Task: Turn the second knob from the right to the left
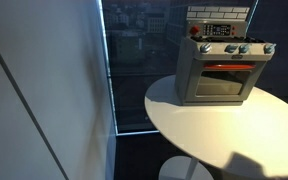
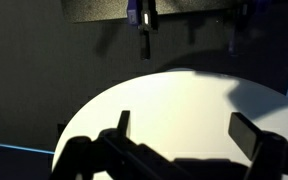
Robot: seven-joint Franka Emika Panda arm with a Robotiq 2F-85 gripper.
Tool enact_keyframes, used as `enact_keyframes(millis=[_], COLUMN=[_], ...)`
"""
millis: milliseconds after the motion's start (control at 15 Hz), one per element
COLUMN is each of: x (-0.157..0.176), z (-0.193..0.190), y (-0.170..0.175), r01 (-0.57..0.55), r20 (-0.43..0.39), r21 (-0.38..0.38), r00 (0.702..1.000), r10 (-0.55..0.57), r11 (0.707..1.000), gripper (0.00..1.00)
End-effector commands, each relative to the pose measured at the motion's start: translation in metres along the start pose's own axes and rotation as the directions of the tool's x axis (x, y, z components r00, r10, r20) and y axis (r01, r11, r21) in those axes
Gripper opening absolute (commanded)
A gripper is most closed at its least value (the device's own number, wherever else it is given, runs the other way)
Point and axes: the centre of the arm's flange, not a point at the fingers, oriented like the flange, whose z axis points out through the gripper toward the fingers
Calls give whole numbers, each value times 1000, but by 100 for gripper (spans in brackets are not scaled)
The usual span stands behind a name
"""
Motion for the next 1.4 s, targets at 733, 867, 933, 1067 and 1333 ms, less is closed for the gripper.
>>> enact_keyframes(millis=[733,867,933,1067,1333], x=[41,49,53,63,85], z=[-47,-55,-60,-68,-80], y=[-18,-19,-19,-19,-18], r01=[-66,-84,-92,-115,-162], r20=[-140,-165,-181,-205,-236], r21=[174,194,203,221,255], r00=[986,979,975,965,946], r10=[91,117,130,162,224], r11=[982,977,975,968,953], gripper=[100,100,100,100,100])
